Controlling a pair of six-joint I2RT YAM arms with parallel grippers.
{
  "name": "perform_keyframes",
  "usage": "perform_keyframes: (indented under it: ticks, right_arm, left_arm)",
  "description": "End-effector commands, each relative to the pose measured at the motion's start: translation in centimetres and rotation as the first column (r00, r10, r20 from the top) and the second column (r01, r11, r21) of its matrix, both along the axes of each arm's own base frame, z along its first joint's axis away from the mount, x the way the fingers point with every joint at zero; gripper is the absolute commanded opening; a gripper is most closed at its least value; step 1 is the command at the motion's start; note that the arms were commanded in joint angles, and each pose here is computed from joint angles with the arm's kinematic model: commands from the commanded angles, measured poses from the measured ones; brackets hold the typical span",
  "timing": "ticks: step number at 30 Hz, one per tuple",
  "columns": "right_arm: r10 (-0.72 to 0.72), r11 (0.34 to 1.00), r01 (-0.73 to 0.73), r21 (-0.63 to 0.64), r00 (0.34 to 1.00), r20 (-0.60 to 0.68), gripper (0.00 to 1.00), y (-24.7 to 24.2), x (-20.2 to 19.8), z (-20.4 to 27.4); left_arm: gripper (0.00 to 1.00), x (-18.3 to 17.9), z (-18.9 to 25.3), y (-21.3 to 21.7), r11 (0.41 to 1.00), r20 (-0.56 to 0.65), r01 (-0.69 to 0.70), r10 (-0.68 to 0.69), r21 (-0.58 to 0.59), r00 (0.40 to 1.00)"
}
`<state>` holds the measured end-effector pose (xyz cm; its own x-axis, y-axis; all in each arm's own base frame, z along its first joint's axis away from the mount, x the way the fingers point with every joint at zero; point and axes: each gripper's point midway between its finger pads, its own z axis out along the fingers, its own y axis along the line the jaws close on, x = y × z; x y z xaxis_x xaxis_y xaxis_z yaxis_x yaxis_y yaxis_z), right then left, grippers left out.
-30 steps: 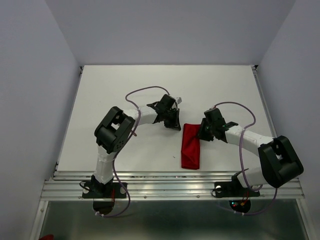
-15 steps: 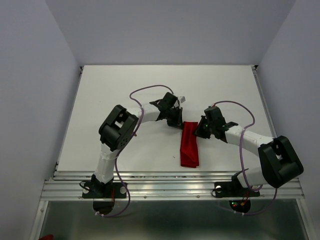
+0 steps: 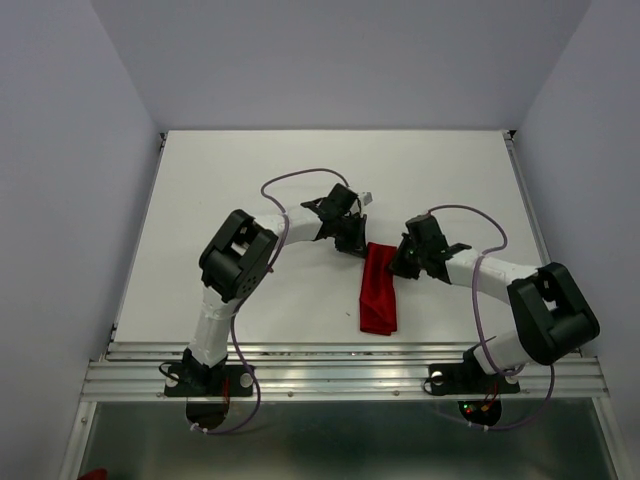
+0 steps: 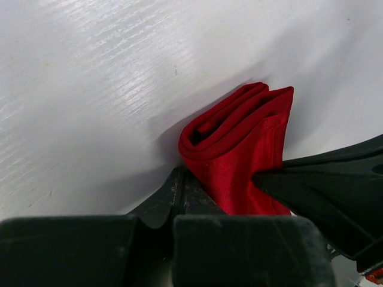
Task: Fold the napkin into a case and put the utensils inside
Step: Smooth out the smaller rectangle-folded napkin at the center of the board.
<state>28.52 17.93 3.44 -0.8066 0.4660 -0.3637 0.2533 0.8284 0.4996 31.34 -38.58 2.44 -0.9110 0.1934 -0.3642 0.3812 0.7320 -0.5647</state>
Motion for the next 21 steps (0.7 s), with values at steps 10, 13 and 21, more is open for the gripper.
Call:
perform_keyframes:
  ticks: [10,13,21]
  right_arm:
    - [-0.058,0.998,0.062,-0.027,0.993,0.106,0.51,-1.9,0.4,3.2]
    - [-0.063,0.997,0.068,-0.036,0.991,0.118,0.59,-2.6,-0.6,3.8]
    - [-0.093,0.992,0.087,0.090,0.993,0.067,0.55,-2.8,-5.2,3.3]
  left_arm:
    - [0.07,2.6,7.9,3.8,0.986,0.209,-0.140,0.118,0.095,0.971]
    - [0.12,2.4,8.7,4.1,0.985,0.219,-0.148,0.126,0.085,0.968]
    - [0.05,0.7,10.7,4.1,0.989,0.221,-0.144,0.137,0.018,0.966]
